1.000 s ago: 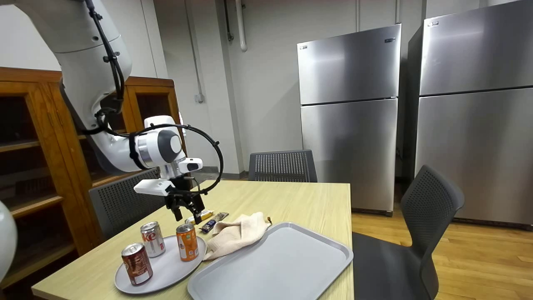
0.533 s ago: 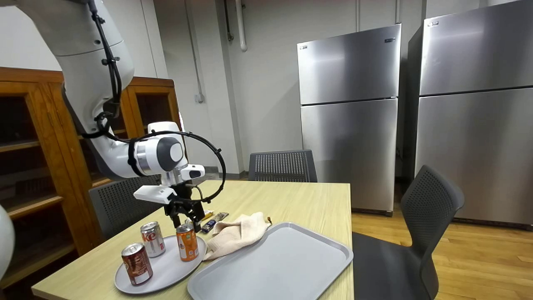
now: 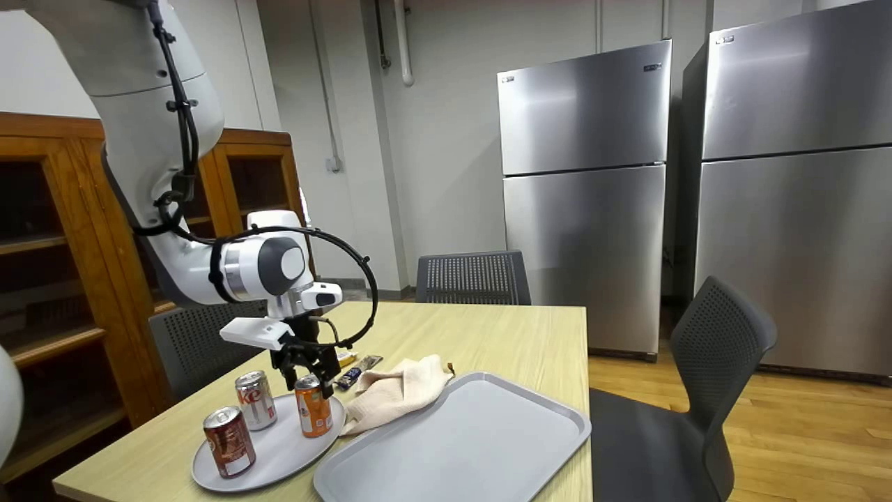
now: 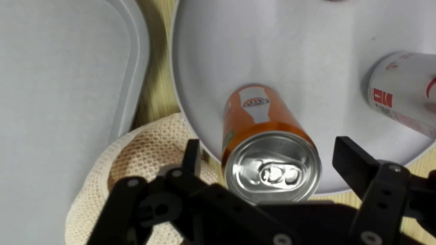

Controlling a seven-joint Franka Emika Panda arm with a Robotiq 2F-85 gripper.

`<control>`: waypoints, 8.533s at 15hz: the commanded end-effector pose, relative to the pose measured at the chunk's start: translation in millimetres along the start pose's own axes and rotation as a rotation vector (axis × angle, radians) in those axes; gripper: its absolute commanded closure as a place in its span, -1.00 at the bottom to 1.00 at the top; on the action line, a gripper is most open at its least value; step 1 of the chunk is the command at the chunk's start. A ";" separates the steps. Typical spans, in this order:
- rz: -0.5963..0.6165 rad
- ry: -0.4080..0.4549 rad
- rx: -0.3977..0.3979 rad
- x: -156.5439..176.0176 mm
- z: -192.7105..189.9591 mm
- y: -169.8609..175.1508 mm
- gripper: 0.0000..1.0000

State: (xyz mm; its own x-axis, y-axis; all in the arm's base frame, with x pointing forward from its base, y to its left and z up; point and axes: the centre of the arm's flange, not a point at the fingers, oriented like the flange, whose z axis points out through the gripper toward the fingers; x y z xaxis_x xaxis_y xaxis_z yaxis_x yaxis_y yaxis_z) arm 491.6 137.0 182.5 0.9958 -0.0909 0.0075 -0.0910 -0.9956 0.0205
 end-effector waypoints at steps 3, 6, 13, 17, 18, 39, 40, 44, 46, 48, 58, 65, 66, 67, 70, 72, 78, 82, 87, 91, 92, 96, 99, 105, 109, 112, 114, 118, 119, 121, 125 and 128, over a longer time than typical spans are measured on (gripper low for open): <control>-0.014 0.000 0.027 -6.4 -1.5 2.9 -1.00; -0.017 0.002 0.026 -6.6 -2.6 1.6 -0.31; -0.032 0.042 0.022 -3.3 -24.4 0.8 0.23; -0.042 0.094 0.026 4.5 -47.3 6.4 0.23; -0.041 0.107 0.029 7.3 -53.5 10.9 0.23; 0.036 0.178 -0.016 49.4 -75.7 228.0 0.23; 0.045 0.175 -0.019 49.6 -74.0 238.6 0.23; 0.079 0.162 -0.044 50.8 -64.8 273.3 0.23; 0.104 0.154 -0.053 51.9 -60.1 287.2 0.23; 0.134 0.146 -0.068 54.6 -54.7 299.6 0.23; 0.213 0.098 -0.104 75.2 -17.8 335.3 0.23; 0.218 0.077 -0.105 84.0 -1.9 341.3 -0.73; 0.217 0.089 -0.105 83.8 -5.9 341.8 -0.80; 0.217 0.100 -0.104 83.7 -10.2 342.0 -0.91; 0.211 0.155 -0.109 83.8 -32.5 340.9 -1.00; 0.201 0.194 -0.113 85.4 -47.3 338.2 -1.00; 0.146 0.259 -0.106 88.9 -81.8 312.6 -1.00; 0.065 0.273 -0.105 89.0 -91.6 273.2 -1.00; -0.051 0.274 -0.084 84.5 -96.5 207.8 -1.00; -0.146 0.268 -0.071 77.5 -100.5 151.9 -1.00; -0.173 0.269 -0.068 75.2 -102.2 136.4 -1.00; -0.260 0.279 -0.062 67.6 -107.3 83.7 -1.00; -0.320 0.287 -0.053 61.9 -111.3 47.2 -1.00; -0.431 0.295 -0.019 43.6 -113.4 -23.7 -1.00; -0.511 0.295 0.005 25.9 -114.4 -70.7 -1.00; -0.574 0.290 0.022 10.0 -113.7 -102.8 -1.00; -0.618 0.282 0.034 -1.4 -111.9 -119.9 -1.00; -0.678 0.248 0.039 -18.7 -101.0 -143.4 -1.00; -0.688 0.232 0.038 -21.5 -96.0 -146.3 -1.00; -0.704 0.199 0.026 -26.7 -84.6 -148.9 -1.00; -0.706 0.136 0.003 -28.8 -60.3 -144.7 -1.00; -0.714 0.090 -0.009 -30.4 -42.0 -143.0 -1.00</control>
State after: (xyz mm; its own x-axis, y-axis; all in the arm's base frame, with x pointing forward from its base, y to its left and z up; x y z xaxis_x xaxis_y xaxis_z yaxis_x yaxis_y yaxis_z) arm 471.8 280.9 231.6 0.8153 0.5667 0.1192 0.5657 -0.8234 0.0452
